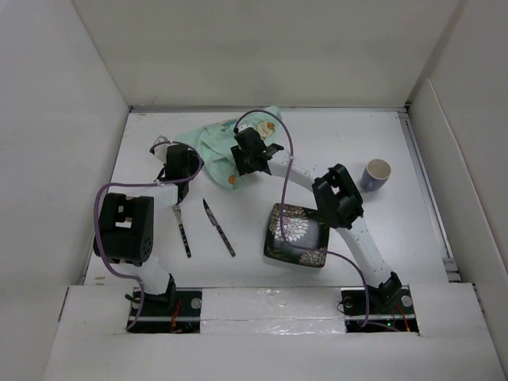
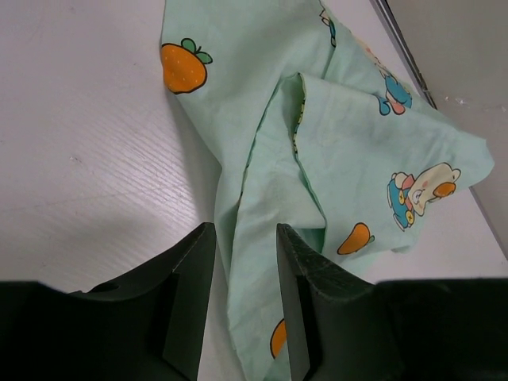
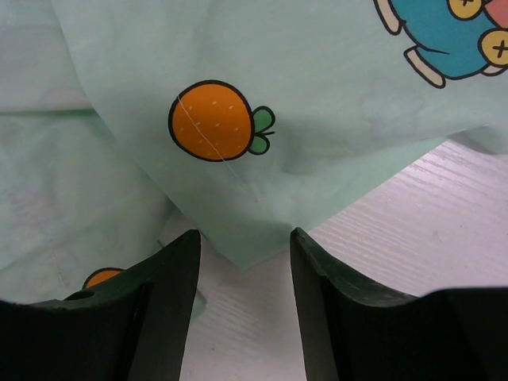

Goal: Set the dinner table for one person

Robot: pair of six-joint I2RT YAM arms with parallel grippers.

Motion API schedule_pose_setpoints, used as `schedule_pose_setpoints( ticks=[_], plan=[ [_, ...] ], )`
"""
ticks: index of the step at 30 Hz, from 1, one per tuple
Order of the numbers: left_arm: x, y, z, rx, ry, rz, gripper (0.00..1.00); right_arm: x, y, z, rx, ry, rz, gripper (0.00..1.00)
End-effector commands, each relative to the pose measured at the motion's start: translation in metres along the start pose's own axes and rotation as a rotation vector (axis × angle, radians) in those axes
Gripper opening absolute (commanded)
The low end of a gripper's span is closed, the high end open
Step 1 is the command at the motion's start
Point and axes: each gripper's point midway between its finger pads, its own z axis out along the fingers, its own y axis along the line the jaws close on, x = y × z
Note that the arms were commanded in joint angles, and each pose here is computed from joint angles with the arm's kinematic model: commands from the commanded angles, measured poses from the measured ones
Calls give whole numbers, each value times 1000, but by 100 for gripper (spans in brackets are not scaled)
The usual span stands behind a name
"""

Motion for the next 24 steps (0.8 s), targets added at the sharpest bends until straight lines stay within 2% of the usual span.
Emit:
schedule_pose_setpoints(
  ticks=[1, 3, 7, 12, 17, 18, 20, 21, 22, 23, 24],
  plan=[
    [-17, -19, -4, 63, -46, -33, 33, -12, 2, -14, 28, -25, -39, 55],
    [-16, -18, -4, 64, -45, -30, 34, -13, 4, -14, 21, -12, -54, 57],
    [-8, -16, 1, 55, -10, -16, 44, -2, 0, -3, 49, 29, -67, 60],
    [-8, -13, 2, 42, -16, -13, 47, -11, -2, -1, 66, 1, -58, 58],
    [-10, -11, 1, 38, -24, -14, 47, -7, -6, 8, 97, 14, -63, 40],
    [-9, -11, 1, 36, -24, -14, 47, -6, -6, 8, 102, 14, -59, 31],
    [-9, -7, 0, 29, -29, -12, 47, -8, -7, 8, 107, -1, -53, 23],
    [-9, -7, 0, 29, -31, -12, 47, -11, -12, 5, 131, -12, -51, 15],
    [-7, -2, 1, 4, -22, -7, 54, -15, -12, 5, 135, -30, -43, 11],
    [-8, -2, 1, -2, -20, -1, 55, -9, -14, 5, 139, -24, -39, 7],
    [-6, -2, 2, -3, -13, 4, 62, -16, -15, -1, 144, -43, -31, 2]
  ],
)
